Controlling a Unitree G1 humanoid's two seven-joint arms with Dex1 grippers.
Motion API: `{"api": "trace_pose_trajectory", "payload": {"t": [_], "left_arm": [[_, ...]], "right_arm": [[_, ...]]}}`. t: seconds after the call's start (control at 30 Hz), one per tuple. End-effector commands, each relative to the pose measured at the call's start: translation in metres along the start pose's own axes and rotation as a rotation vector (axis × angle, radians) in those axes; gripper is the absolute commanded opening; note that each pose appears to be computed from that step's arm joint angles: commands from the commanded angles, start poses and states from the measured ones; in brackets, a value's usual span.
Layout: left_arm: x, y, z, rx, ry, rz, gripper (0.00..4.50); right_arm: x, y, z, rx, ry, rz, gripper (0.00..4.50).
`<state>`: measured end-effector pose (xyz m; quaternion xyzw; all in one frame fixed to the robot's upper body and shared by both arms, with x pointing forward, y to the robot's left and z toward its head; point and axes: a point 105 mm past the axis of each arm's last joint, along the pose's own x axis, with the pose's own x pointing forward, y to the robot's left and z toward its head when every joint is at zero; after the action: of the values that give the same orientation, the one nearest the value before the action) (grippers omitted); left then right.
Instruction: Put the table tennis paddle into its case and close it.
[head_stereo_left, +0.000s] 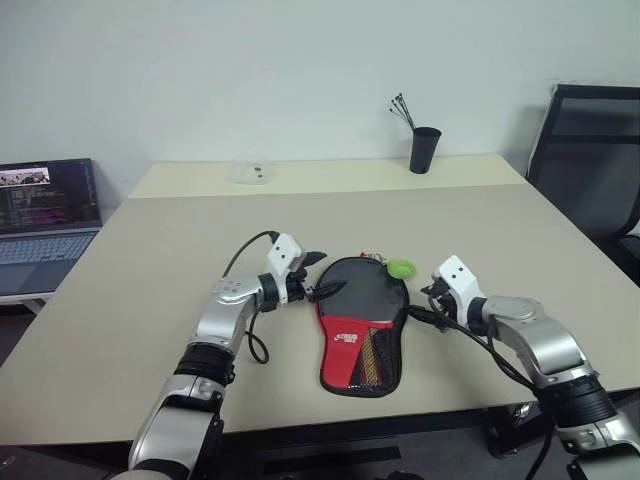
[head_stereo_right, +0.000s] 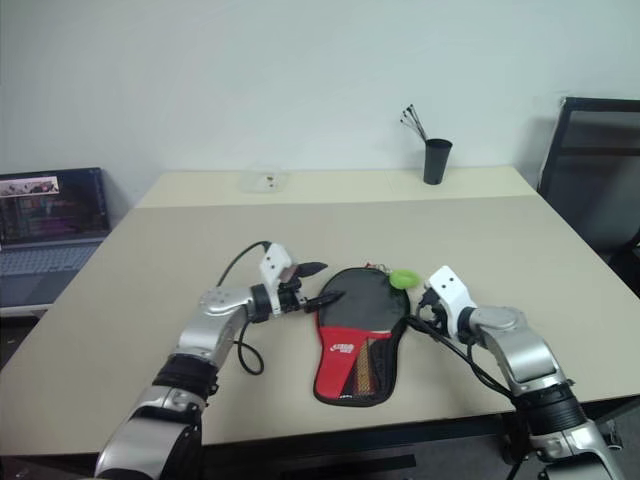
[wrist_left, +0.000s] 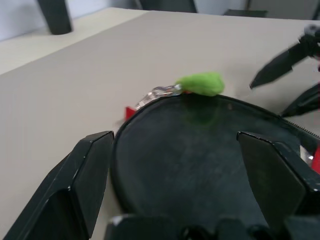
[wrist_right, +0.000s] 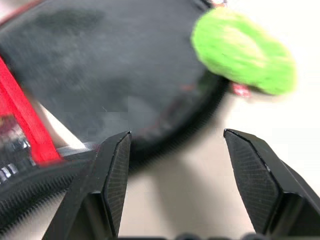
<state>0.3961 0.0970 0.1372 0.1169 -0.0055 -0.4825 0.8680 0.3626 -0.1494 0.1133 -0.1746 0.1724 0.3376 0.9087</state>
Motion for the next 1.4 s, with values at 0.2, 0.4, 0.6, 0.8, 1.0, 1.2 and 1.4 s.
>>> {"api": "trace_pose_trajectory", "payload": {"t": [0.2,0.4,0.6,0.8,1.0,1.2,1.4], "left_arm": [[0.026,-0.011,0.002,0.048,0.015,-0.111,4.32],[0.031,-0.016,-0.011,0.036,0.045,-0.124,4.32],[0.032,-0.017,-0.011,0.034,0.043,-0.129,4.32],[0.033,-0.017,-0.011,0.038,0.042,-0.130,4.32],[0.034,-0.019,-0.011,0.046,0.042,-0.139,4.32],[0.044,-0.024,-0.007,0.070,0.051,-0.167,4.32],[0.056,-0.032,-0.013,0.040,0.088,-0.198,4.32]], "right_arm": [[0.002,-0.022,0.037,-0.021,-0.122,-0.058,3.23],[0.018,-0.019,0.055,-0.009,-0.186,-0.067,3.23],[0.035,-0.012,0.060,-0.035,-0.199,-0.061,3.23],[0.049,-0.007,0.059,-0.099,-0.182,-0.055,3.23],[0.060,-0.017,0.054,-0.149,-0.146,-0.115,3.23],[0.062,-0.030,0.053,-0.126,-0.139,-0.178,1.63],[0.060,-0.032,0.054,-0.114,-0.141,-0.181,0.03]]}}
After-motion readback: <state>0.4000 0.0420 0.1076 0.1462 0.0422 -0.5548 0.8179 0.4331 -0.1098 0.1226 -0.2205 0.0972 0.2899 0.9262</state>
